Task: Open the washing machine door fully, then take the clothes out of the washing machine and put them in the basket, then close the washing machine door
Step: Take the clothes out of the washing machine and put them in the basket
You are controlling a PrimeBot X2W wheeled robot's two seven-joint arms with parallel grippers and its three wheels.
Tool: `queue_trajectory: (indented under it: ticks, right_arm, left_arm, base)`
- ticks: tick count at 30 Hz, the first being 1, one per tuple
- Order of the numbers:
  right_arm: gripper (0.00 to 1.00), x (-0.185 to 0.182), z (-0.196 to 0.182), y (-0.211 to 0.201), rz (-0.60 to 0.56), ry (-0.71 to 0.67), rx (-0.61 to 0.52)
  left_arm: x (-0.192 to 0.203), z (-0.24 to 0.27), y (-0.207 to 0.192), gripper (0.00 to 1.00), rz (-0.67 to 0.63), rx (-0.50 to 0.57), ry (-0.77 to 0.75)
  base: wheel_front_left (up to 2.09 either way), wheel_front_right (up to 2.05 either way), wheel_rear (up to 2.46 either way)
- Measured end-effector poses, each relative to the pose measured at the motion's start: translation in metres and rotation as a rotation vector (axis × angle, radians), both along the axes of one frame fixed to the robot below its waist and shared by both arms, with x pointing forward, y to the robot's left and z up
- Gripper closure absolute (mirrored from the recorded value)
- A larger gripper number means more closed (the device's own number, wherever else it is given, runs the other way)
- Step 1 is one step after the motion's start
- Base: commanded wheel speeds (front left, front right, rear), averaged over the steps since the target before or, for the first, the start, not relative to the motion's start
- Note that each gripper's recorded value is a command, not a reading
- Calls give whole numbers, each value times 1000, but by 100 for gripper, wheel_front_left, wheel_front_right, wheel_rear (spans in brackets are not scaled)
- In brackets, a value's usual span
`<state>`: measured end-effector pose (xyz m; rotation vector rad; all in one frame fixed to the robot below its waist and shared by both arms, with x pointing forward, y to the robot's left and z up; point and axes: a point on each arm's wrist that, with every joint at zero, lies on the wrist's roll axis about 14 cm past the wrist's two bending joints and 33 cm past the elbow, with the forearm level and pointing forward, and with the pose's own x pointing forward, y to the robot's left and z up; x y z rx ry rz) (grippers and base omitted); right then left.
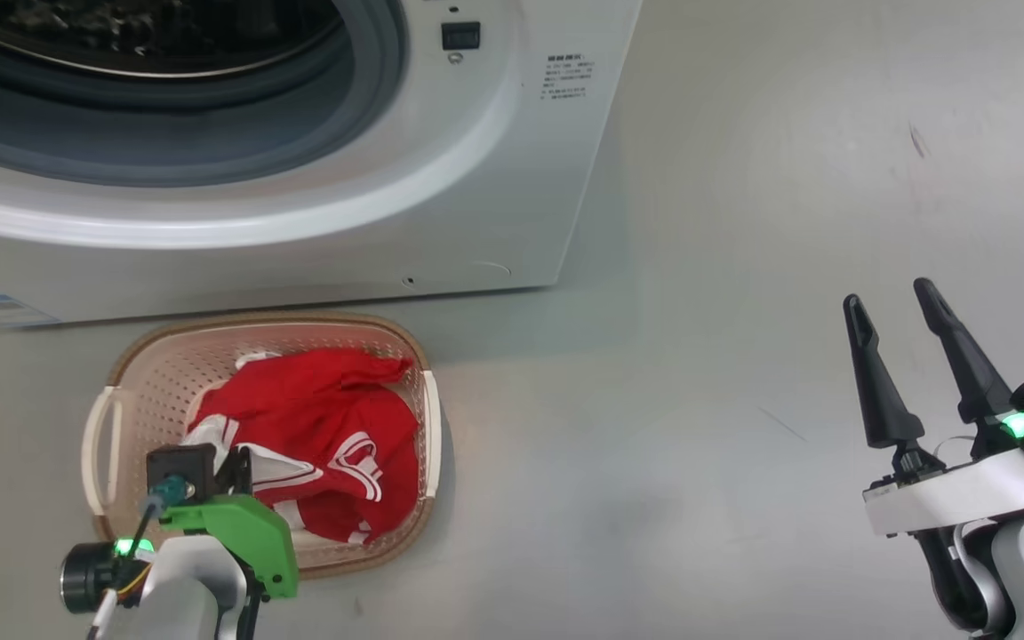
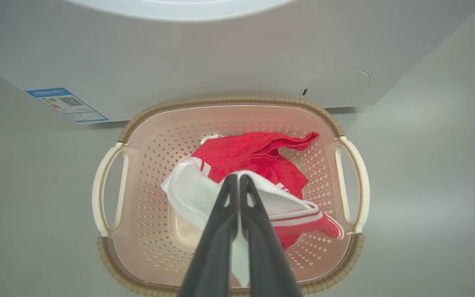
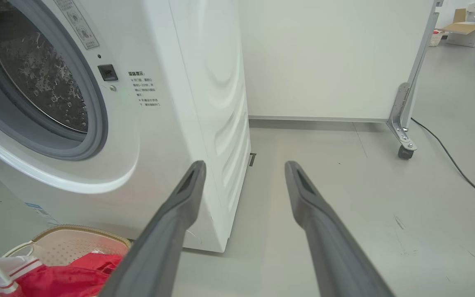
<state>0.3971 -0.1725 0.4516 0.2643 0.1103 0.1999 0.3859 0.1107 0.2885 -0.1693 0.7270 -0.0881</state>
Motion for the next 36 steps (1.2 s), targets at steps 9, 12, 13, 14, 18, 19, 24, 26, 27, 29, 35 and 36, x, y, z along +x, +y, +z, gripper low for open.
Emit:
queue_trajectory:
  ticks: [9, 12, 13, 14, 18, 19, 24, 26, 27, 29, 35, 36]
  right_arm:
    - [0, 10, -21, -16, -32, 55, -24]
    - [0, 11, -30, -21, -43, 78, -27]
    - [0, 11, -33, -22, -46, 89, -30]
    - [0, 11, -37, -24, -49, 99, -34]
    - [0, 12, -51, -35, -76, 141, -44]
    - [0, 12, -54, -38, -80, 151, -47]
    - [0, 15, -66, -44, -91, 179, -64]
    - [0, 17, -69, -45, -93, 183, -67]
    - [0, 18, -70, -46, -93, 184, -68]
    - [0, 18, -70, -45, -91, 184, -67]
    - [0, 24, -63, -38, -72, 157, -55]
    - [0, 25, -61, -36, -70, 150, -52]
  left_arm:
    - [8, -46, -4, 100, 16, 6, 147]
    - [15, -58, -6, 100, 34, -5, 176]
    - [17, -62, -7, 100, 33, -6, 184]
    - [18, -66, -9, 100, 32, -7, 193]
    - [26, -85, -18, 100, 24, -11, 226]
    - [28, -88, -20, 100, 21, -13, 230]
    - [27, -105, -26, 100, 12, -15, 262]
    - [23, -111, -27, 100, 9, -11, 275]
    - [21, -112, -26, 100, 8, -8, 278]
    - [18, -113, -24, 100, 16, -7, 286]
    - [16, -105, -16, 0, 39, -7, 264]
    - [17, -102, -16, 0, 41, -11, 254]
  base:
    - [0, 0, 0]
    - [0, 0, 0]
    - [0, 0, 0]
    - [0, 0, 0]
    - [0, 0, 0]
    - [0, 0, 0]
    - [0, 0, 0]
    - [0, 0, 0]
    - [0, 0, 0]
    - [0, 0, 0]
    - [0, 0, 0]
    - [0, 0, 0]
